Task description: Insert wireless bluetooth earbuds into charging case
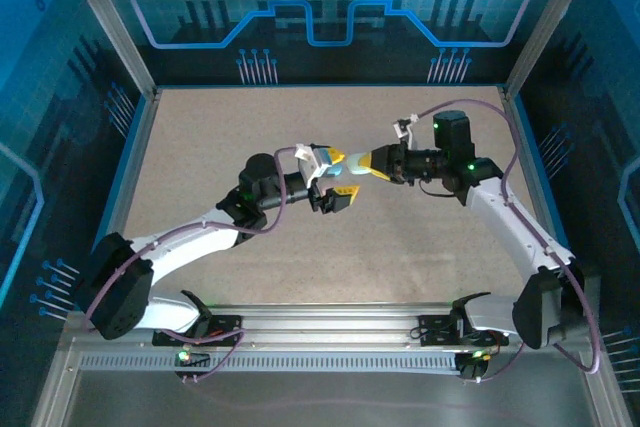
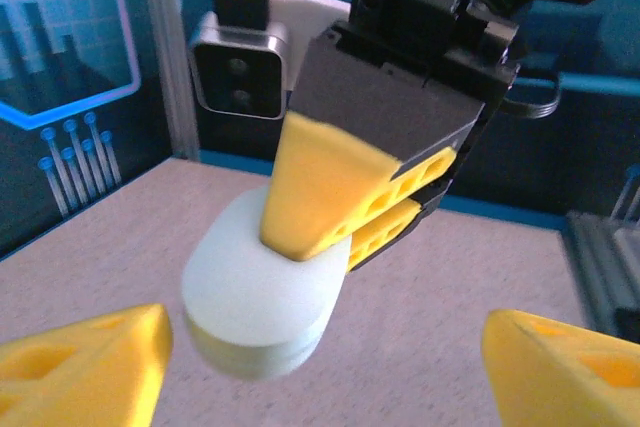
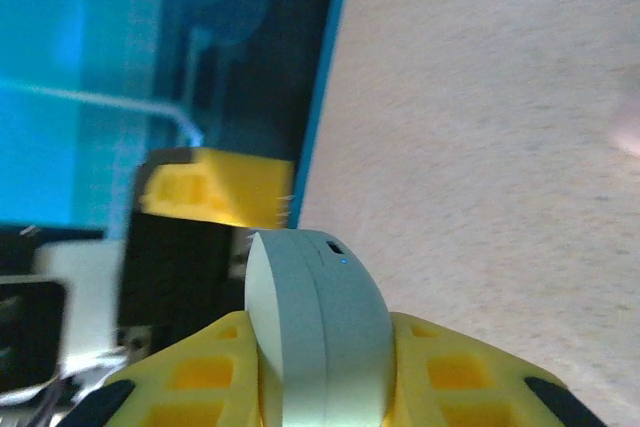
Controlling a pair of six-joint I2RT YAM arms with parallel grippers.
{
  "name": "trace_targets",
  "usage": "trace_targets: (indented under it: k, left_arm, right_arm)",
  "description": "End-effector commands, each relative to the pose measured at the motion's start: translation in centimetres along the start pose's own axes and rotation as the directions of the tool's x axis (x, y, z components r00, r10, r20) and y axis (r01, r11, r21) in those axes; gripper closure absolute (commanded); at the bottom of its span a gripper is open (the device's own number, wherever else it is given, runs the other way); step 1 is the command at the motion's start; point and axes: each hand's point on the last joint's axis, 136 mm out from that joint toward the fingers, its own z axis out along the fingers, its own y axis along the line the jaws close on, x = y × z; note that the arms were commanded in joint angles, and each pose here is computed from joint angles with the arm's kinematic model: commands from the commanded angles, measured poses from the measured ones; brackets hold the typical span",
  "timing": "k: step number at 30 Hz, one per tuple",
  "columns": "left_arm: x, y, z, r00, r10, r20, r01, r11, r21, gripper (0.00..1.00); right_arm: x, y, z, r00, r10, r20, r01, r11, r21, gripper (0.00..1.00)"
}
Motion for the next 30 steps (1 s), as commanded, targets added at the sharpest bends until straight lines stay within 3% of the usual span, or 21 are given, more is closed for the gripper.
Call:
trace_targets:
  k: [1,3,5,11,17,19,24,26,28,30]
  left_arm:
    - [1.2,1.0,-2.1,0.999,0.018,-0.030,-0.022,0.993,-0.120,0.11]
    - [1.7,1.6,-3.3,1.000,0.007,-0.018,-0.011,0.982,-0.189,0.11]
    - [1.9,2.8,-4.8,1.000,-0.005,-0.003,0.004,0.956,-0.292,0.01]
    - [2.6,6.7,-8.4,0.999,-0.050,-0.012,0.035,0.837,-0.547,0.01]
    - [4.0,9.8,-11.9,0.990,-0.137,0.028,0.119,0.720,-0.684,0.01]
    - [4.6,10.8,-13.1,0.984,-0.172,0.049,0.154,0.677,-0.719,0.01]
    - [6.4,13.3,-17.0,0.971,-0.226,0.081,0.194,0.540,-0.819,0.01]
    - [7.2,14.4,-19.2,0.969,-0.239,0.059,0.164,0.448,-0.879,0.01]
    - [8.2,15.5,-21.6,0.964,-0.262,0.035,0.130,0.357,-0.925,0.01]
    - [9.5,16.6,-23.8,0.956,-0.292,0.010,0.098,0.286,-0.953,0.01]
  right_arm:
    - [-1.2,-6.3,0.1,0.993,0.052,0.110,-0.071,0.982,0.174,0.86]
    - [-0.9,-9.5,1.3,0.992,0.076,0.098,-0.097,0.968,0.231,0.86]
    - [-0.2,-12.1,3.2,0.994,0.093,0.052,-0.104,0.958,0.269,0.87]
    - [2.6,-16.7,7.8,0.988,0.137,-0.073,-0.105,0.938,0.329,0.85]
    - [4.2,-19.6,9.5,0.980,0.156,-0.122,-0.096,0.913,0.397,0.80]
    - [4.6,-20.4,9.4,0.978,0.154,-0.138,-0.080,0.898,0.433,0.73]
    - [4.2,-20.6,6.8,0.987,0.113,-0.113,-0.034,0.840,0.542,0.47]
    - [2.9,-20.0,4.3,0.996,0.049,-0.072,0.006,0.785,0.619,0.35]
    - [1.0,-19.4,1.1,0.999,-0.043,-0.022,0.045,0.705,0.708,0.27]
    - [-1.3,-19.2,-2.9,0.983,-0.184,0.025,0.085,0.566,0.820,0.25]
